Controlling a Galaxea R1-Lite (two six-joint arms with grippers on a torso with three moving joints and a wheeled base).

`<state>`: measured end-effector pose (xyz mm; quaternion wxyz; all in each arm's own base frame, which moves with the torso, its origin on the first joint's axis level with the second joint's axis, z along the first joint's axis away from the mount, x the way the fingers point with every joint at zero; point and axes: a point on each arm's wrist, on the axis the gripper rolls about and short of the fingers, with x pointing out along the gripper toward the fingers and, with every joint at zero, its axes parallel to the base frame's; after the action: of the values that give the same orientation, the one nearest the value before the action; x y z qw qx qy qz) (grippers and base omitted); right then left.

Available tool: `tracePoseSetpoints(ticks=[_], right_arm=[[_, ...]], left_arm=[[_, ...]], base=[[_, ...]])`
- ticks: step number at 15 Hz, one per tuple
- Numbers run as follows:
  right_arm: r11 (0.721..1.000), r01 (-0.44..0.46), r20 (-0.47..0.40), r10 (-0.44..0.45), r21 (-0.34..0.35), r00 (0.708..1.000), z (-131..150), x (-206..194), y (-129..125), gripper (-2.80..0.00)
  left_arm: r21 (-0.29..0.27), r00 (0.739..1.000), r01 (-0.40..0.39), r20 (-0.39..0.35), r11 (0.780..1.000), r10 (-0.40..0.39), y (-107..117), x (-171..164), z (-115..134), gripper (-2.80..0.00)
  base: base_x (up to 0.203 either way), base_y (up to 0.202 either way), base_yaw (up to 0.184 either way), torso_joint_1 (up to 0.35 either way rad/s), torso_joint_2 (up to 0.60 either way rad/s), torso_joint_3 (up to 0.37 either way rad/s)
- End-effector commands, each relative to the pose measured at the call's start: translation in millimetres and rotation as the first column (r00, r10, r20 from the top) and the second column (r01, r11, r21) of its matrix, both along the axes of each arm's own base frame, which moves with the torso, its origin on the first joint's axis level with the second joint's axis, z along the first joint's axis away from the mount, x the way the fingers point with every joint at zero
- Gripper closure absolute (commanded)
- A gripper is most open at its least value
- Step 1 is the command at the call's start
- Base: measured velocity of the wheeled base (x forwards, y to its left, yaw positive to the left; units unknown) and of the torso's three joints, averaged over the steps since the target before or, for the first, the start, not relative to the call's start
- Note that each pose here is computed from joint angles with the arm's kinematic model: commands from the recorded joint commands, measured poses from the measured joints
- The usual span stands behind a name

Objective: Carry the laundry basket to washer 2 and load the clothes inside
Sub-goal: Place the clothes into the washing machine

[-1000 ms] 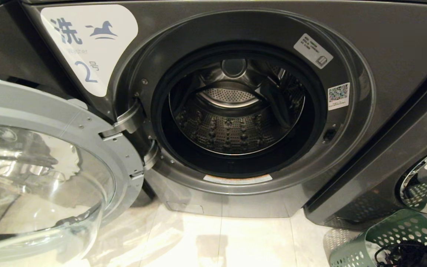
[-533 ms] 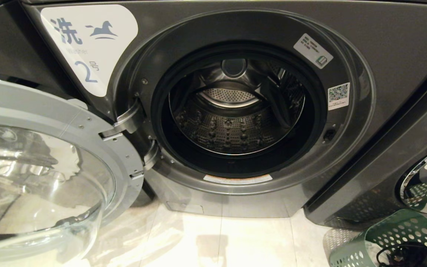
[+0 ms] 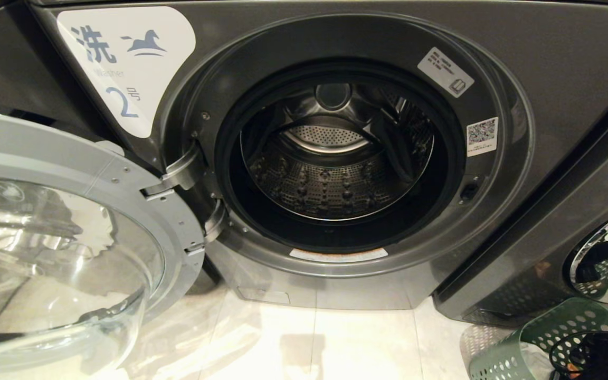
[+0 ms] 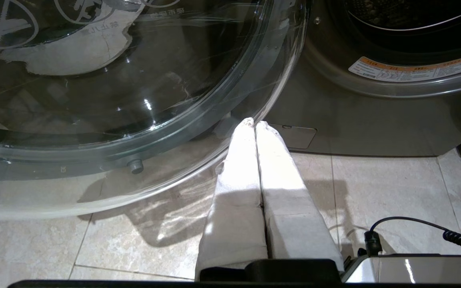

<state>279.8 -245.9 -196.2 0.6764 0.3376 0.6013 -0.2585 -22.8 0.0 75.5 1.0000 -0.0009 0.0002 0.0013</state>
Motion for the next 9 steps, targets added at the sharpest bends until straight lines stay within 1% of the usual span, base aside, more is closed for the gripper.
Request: tracePoseSetpoints(ticks=[1,3,5,7,9], right_arm=[[1.000,-0.004,0.017,0.004,-0.014,1.000,52,4,-3,0.00],[1.000,-0.015,-0.016,0.016,0.014,1.000,90,-8,6,0.00],[1.000,-0.020,-0.018,0.020,0.013,1.000,128,-22,18,0.00],[1.000,-0.014,0.003,0.014,-0.009,1.000,165,-39,31,0.00],[0.999,-0.002,0.026,0.003,-0.050,1.000,198,-58,44,0.00]], left_arm=[[0.000,1.000,-0.001,0.000,1.000,0.001,0,0,0,0.00],[-0.001,1.000,-0.001,0.000,1.000,0.001,0,0,0,0.00],[-0.001,1.000,-0.001,0.001,1.000,0.001,0,0,0,0.00],[0.000,1.000,-0.001,0.002,1.000,0.001,0,0,0,0.00],[0.000,1.000,-0.001,0.000,1.000,0.001,0,0,0,0.00]], base=[[0.000,0.000,0.000,0.000,0.00,0.000],[0.000,0.000,0.000,0.000,0.00,0.000],[0.000,0.000,0.000,0.000,0.00,0.000],[0.000,0.000,0.000,0.000,0.00,0.000],[0.000,0.000,0.000,0.000,0.00,0.000]])
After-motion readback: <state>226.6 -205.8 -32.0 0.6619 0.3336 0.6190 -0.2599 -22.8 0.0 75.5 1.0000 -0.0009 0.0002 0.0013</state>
